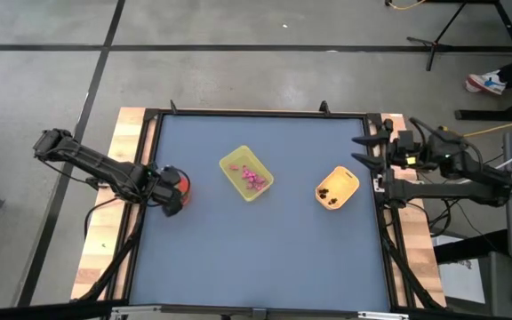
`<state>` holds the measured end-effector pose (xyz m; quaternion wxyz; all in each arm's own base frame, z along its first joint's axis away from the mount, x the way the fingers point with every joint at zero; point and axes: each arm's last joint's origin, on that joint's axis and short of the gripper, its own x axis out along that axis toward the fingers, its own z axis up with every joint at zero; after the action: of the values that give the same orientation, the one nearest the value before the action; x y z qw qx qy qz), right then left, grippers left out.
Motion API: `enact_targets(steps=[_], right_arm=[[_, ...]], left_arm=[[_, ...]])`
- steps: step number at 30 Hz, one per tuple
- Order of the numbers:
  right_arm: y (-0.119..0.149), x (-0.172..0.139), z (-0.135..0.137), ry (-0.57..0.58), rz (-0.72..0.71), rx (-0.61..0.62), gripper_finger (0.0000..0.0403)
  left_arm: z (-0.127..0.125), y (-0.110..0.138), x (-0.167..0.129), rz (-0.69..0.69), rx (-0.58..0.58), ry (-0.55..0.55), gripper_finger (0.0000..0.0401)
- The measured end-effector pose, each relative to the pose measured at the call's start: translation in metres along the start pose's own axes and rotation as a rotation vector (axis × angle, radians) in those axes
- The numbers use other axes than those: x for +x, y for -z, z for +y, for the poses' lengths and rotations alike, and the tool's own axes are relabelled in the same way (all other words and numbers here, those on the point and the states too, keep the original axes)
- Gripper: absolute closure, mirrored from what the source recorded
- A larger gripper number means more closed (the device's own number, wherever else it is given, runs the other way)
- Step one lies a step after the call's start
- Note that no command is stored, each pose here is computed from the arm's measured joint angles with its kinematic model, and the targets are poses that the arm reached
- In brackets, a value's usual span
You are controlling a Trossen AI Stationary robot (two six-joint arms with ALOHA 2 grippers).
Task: Sort Halloween decoration
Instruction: Put the green skeleton toy into the orange bin, then return to Home Position
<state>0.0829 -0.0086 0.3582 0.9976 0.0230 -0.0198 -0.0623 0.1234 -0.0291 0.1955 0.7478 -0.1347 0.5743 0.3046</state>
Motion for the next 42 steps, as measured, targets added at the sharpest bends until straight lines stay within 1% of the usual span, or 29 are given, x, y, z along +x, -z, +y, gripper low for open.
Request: enact_targets(steps=[4, 8, 12, 14, 16, 18, 24, 26, 28, 31, 36, 39, 42], right_arm=[[0.003, -0.006, 0.0, 0.001, 0.03, -0.001, 0.0189], [0.008, -0.007, -0.001, 0.003, 0.076, -0.003, 0.0189], [0.011, -0.007, -0.001, 0.005, 0.111, -0.007, 0.0191], [0.013, -0.008, -0.001, 0.005, 0.122, -0.018, 0.0201], [0.015, -0.008, -0.001, 0.004, 0.143, -0.036, 0.0222], [0.017, -0.008, -0.001, 0.004, 0.17, -0.055, 0.0254], [0.028, -0.008, -0.002, 0.004, 0.229, -0.063, 0.0377], [0.037, -0.009, -0.002, 0.004, 0.248, -0.064, 0.0395], [0.046, -0.009, -0.002, 0.006, 0.245, -0.055, 0.0386], [0.059, -0.009, -0.003, 0.007, 0.202, -0.027, 0.0378], [0.079, -0.012, -0.004, 0.006, 0.148, -0.013, 0.0399], [0.091, -0.014, -0.005, 0.007, 0.126, 0.016, 0.0395], [0.105, -0.016, -0.006, 0.032, 0.121, 0.044, 0.0397]], left_arm=[[0.0, 0.0, 0.0, 0.002, -0.076, -0.001, 0.0299], [-0.001, 0.0, 0.0, 0.005, -0.083, 0.012, 0.0266], [-0.002, 0.0, -0.001, 0.028, -0.085, 0.034, 0.0257], [-0.002, -0.001, -0.003, 0.028, -0.087, 0.043, 0.0258], [-0.003, -0.002, -0.004, 0.025, -0.088, 0.046, 0.0258], [-0.002, -0.002, -0.004, 0.024, -0.088, 0.044, 0.0259], [-0.002, -0.002, -0.004, 0.022, -0.089, 0.044, 0.0259], [-0.002, -0.002, -0.004, 0.022, -0.089, 0.044, 0.0259], [-0.003, -0.002, -0.004, 0.022, -0.089, 0.045, 0.0259], [-0.003, -0.002, -0.004, 0.018, -0.091, 0.052, 0.0259], [-0.004, -0.003, -0.004, 0.013, -0.094, 0.06, 0.0259], [-0.005, -0.004, -0.004, 0.005, -0.099, 0.072, 0.0259], [-0.005, -0.004, -0.004, 0.002, -0.1, 0.075, 0.0259]])
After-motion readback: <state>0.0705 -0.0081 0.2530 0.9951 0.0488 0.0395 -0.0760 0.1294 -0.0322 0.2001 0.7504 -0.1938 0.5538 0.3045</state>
